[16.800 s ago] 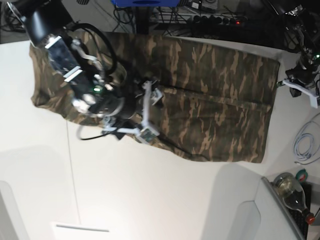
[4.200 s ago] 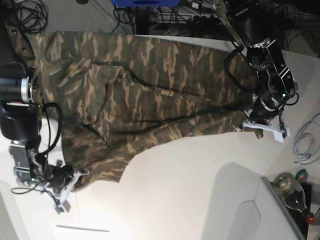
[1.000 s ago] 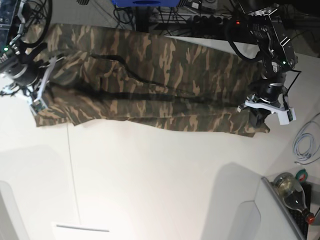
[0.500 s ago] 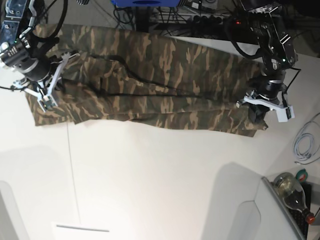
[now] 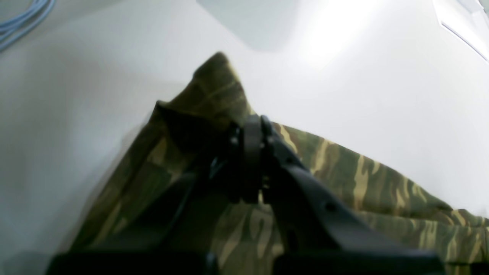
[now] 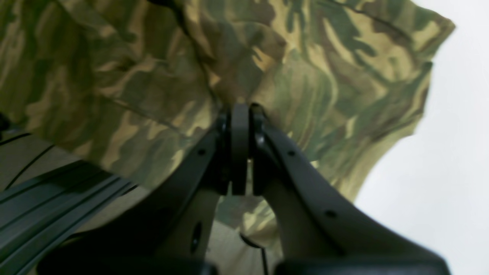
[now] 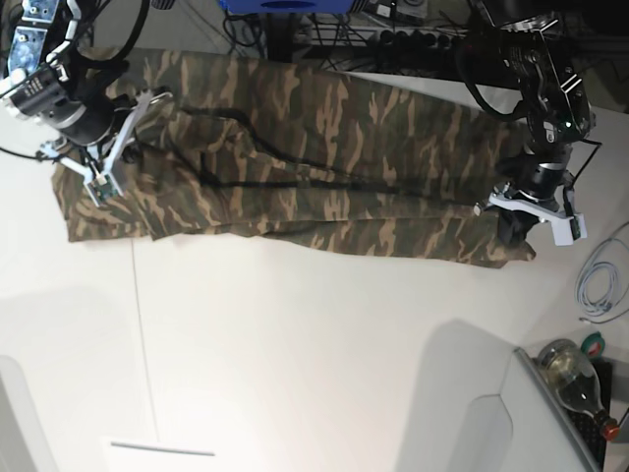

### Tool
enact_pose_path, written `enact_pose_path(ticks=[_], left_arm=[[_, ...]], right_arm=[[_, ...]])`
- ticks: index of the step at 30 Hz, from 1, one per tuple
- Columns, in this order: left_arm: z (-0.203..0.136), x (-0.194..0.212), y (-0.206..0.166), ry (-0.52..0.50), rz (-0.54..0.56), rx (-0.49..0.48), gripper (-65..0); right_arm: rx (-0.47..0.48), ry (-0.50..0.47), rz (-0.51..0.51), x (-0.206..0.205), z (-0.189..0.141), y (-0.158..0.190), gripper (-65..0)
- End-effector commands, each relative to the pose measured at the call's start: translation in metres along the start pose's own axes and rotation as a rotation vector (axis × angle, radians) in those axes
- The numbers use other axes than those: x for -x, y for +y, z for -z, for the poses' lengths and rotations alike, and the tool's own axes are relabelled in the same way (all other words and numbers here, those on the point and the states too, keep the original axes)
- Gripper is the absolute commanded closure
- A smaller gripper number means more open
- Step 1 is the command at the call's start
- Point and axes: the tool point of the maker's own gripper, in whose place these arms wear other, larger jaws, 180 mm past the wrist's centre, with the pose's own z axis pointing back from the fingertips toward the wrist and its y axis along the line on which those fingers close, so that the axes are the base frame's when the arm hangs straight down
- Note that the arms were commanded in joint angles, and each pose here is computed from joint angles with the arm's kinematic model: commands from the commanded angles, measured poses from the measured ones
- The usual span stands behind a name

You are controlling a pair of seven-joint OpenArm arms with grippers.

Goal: Layout the t-shirt on the table in an organized manner, then fold the t-shirt properly
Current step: 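Hold both shirt ends and stretch the shirt flat between the grippers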

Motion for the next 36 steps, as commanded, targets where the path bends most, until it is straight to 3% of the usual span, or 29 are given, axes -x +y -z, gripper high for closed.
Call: enact_pose_path(ticks=[1,6,11,18,36], left_arm=[[0.002,-0.011,-0.003,-0.031,0.021,0.023,0.0],[0.009,0.002,-0.014,0.017,0.049,0.063,0.0],[0.013,-0.007,-0.016,0.0,0.057,0.068,0.0],[0.012,-0.014,-0.01,-0.006,0.078,0.062,0.0],[0.01,-0.009,-0.007,0.009,0.085,0.056,0.0]], right_arm=[[-0.001,-0.033,0.0,-0.008,-0.003,0.002,0.0],[0.001,-0.014,0.024,-0.003,-0.003,0.004,0.0],[0.0,0.06,0.029,0.013,-0.003,0.005,0.0],[0.023,0.119,0.121,0.038,-0.007,0.007,0.0],[0.026,0.199,0.22,0.064,-0.011,0.022,0.0]])
